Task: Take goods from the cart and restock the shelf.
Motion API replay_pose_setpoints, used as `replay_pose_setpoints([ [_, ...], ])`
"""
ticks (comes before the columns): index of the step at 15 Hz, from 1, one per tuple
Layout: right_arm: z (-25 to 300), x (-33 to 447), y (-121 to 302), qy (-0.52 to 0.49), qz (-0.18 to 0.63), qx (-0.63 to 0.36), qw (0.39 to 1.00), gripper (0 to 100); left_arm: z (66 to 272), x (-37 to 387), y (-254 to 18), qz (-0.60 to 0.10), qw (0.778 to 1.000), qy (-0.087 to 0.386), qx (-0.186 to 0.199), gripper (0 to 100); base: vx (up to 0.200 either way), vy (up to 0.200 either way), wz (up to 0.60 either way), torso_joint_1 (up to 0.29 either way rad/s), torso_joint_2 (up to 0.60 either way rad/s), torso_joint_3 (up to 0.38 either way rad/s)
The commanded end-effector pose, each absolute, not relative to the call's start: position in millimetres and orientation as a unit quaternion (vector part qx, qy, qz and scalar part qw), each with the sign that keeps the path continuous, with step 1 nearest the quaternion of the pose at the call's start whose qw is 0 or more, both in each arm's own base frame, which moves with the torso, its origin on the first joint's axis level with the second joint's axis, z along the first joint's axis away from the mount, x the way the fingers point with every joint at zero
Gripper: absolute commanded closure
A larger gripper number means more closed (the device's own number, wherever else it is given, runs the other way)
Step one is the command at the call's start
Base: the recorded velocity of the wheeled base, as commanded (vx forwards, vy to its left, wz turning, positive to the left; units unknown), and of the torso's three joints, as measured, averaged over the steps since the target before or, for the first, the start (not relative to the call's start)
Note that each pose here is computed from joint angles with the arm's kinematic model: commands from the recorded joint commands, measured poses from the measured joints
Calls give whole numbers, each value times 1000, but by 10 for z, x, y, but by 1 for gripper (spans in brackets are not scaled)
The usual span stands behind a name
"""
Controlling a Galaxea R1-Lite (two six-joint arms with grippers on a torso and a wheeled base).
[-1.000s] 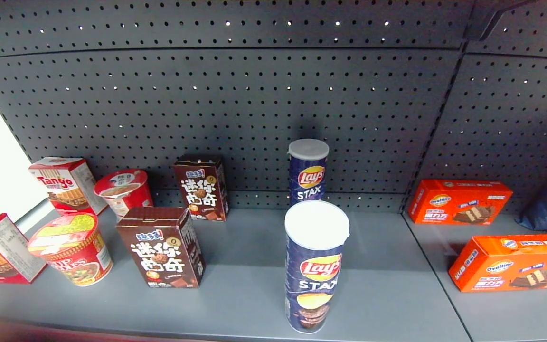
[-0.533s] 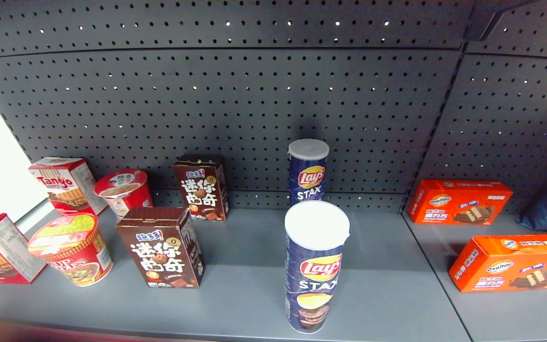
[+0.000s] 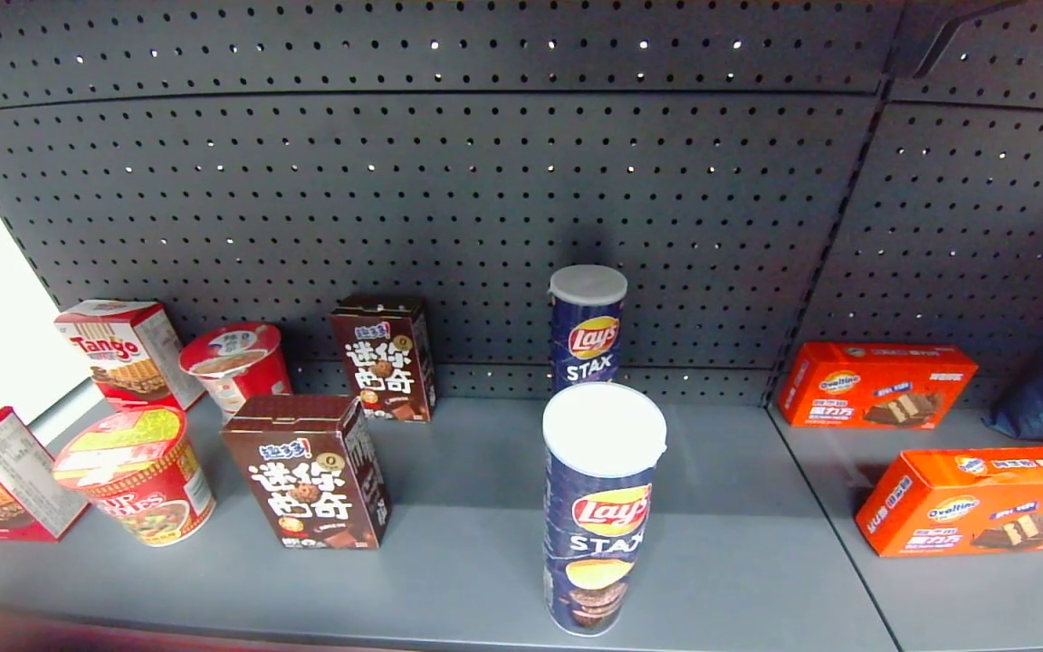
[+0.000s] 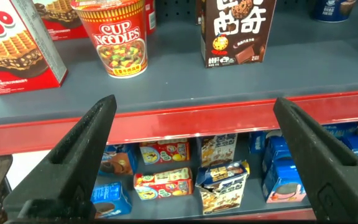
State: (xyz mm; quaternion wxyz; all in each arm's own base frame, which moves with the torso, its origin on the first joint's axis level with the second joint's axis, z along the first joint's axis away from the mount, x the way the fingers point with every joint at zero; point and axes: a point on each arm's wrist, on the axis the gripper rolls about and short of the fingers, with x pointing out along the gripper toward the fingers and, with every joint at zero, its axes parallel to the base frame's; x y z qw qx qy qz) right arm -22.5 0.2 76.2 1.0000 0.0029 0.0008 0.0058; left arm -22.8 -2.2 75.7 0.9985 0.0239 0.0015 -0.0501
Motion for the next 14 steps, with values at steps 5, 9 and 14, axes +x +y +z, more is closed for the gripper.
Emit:
replay_pose_setpoints([
  [5, 763, -227, 2, -1, 6, 3, 1000, 0, 757, -227, -22, -50, 998, 2, 24, 0, 0, 0, 0, 0, 0, 0],
  [9, 759, -226, 2, 0, 6, 3, 1000, 0, 757, -227, -22, -50, 998, 2, 24, 0, 0, 0, 0, 0, 0, 0],
  [14, 759, -225, 2, 1, 5, 3, 1000, 0, 757, -227, -22, -51, 998, 2, 24, 0, 0, 0, 0, 0, 0, 0],
])
